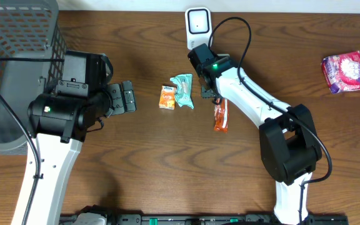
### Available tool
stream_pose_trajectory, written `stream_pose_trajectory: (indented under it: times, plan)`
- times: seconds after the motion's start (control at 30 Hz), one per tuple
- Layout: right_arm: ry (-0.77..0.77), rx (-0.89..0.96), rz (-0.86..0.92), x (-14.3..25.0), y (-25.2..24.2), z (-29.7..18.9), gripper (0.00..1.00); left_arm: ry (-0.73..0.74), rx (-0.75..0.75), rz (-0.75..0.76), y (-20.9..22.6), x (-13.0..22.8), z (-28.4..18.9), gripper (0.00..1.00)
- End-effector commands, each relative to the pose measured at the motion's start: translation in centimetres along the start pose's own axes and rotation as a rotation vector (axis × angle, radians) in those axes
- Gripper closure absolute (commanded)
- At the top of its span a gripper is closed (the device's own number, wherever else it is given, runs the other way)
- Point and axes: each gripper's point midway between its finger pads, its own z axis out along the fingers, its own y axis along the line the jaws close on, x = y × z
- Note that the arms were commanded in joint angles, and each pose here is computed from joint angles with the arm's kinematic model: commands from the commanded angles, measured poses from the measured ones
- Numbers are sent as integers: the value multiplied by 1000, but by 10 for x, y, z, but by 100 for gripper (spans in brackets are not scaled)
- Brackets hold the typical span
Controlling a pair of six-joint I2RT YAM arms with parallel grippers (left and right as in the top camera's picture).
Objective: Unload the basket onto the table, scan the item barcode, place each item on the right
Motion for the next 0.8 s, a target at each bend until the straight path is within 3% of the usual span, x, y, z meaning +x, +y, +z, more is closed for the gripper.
stream_pose_trajectory:
  times: [0.0, 0.37, 0.77]
  plan:
    - [-27, 7, -10, -5, 3, -4, 39, 2, -14, 5, 3, 0, 1, 2]
    - [8, -26, -13, 2, 8, -2, 38, 2, -14, 5, 3, 0, 1, 2]
    - [226, -25, -57, 58, 0, 3, 39, 2, -14, 5, 3, 0, 1, 2]
